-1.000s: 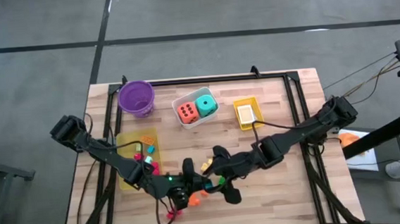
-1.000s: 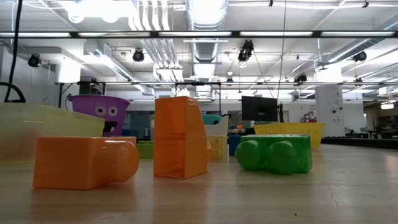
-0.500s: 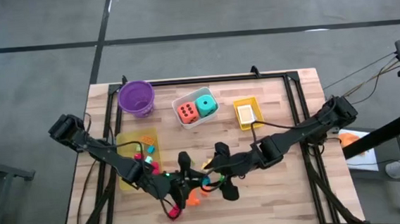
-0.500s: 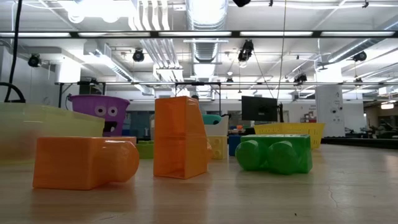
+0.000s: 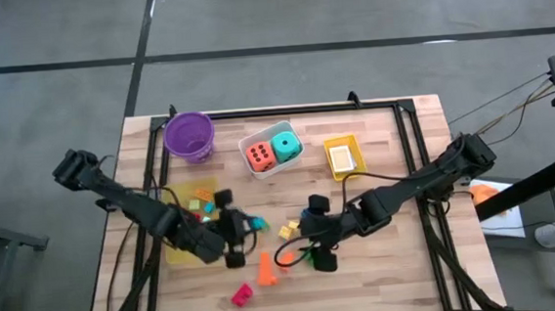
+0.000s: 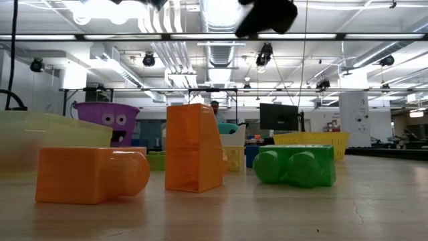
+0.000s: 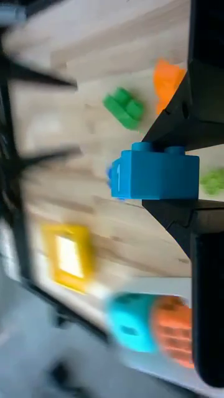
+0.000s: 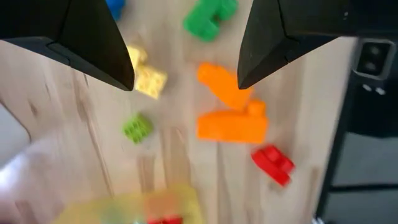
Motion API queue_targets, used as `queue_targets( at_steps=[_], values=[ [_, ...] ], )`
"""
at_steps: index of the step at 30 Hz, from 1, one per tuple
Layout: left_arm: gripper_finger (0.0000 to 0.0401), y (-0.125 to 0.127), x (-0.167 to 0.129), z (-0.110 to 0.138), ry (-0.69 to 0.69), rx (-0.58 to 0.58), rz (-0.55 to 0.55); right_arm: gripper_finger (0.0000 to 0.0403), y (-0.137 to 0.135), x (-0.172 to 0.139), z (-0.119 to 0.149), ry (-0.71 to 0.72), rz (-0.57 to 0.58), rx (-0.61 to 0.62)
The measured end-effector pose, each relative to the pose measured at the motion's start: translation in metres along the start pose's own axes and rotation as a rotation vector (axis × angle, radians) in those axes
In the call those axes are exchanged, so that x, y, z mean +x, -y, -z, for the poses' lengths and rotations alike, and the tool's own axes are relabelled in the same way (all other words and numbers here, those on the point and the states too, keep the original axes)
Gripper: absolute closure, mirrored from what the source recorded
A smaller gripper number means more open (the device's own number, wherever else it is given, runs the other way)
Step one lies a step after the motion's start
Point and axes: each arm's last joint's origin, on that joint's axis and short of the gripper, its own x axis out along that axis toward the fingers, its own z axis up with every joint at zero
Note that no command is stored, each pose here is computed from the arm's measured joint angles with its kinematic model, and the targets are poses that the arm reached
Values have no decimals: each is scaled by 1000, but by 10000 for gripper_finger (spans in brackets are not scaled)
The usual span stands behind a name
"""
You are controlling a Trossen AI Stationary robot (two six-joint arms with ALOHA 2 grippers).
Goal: Pick & Place Toys
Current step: Put the light blue game piece into the light yellow bin
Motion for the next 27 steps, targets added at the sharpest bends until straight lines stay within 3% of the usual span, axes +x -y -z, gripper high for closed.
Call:
queue_targets(
  at_steps=[6,11,16,21,27],
  values=[
    [317,-40,-12,20,-237,-284,-124,120,8,13,22,-16,92,-14],
    [317,-62,-9,39,-563,-421,-107,120,14,24,36,39,160,7],
    [317,-68,-7,48,-722,-426,-129,120,19,32,52,37,210,-14],
    [317,-67,-8,49,-761,-393,-58,120,26,38,69,-2,232,79],
    [317,-64,-4,62,-822,-322,-5,120,28,36,66,-6,240,94]
  ],
)
